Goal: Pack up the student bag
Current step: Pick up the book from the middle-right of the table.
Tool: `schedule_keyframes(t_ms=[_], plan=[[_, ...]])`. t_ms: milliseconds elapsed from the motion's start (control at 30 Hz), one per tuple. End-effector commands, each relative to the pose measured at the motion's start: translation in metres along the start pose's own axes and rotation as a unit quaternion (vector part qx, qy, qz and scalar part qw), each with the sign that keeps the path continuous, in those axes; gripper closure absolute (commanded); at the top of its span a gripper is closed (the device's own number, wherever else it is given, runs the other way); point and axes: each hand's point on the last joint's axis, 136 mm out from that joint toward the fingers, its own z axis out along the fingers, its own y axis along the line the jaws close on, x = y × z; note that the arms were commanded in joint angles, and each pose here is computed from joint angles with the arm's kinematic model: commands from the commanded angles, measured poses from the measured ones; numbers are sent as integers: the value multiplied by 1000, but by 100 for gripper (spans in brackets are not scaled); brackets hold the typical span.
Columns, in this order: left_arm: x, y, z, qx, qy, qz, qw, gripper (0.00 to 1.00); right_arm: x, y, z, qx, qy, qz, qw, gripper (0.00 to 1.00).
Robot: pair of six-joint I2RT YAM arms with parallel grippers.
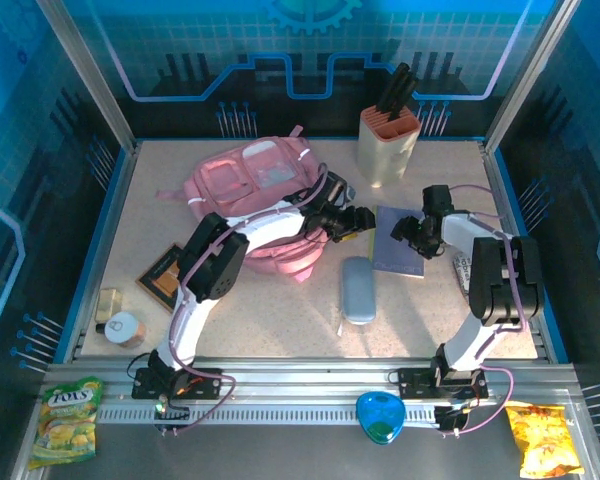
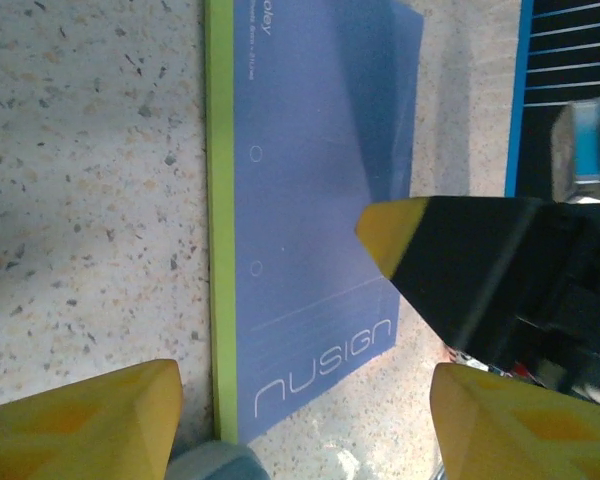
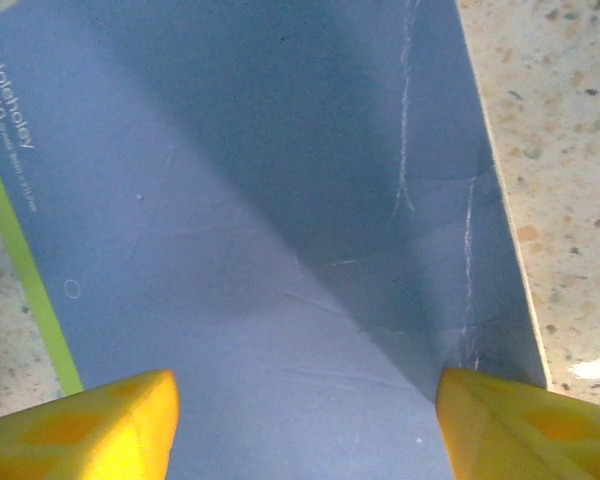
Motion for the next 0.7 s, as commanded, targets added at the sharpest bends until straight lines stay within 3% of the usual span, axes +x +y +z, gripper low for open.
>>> schedule_keyframes(t_ms=[0,167,667], plan=[[5,9,13,-16,24,-23,999,36,12,-3,7,-8,39,13,999,30],[6,19,24,-26,36,-28,999,43,17,1,11,-25,51,35,998,32],[20,30,45,-33,80,-33,996,45,19,4,17,-43,59,50,996,33]])
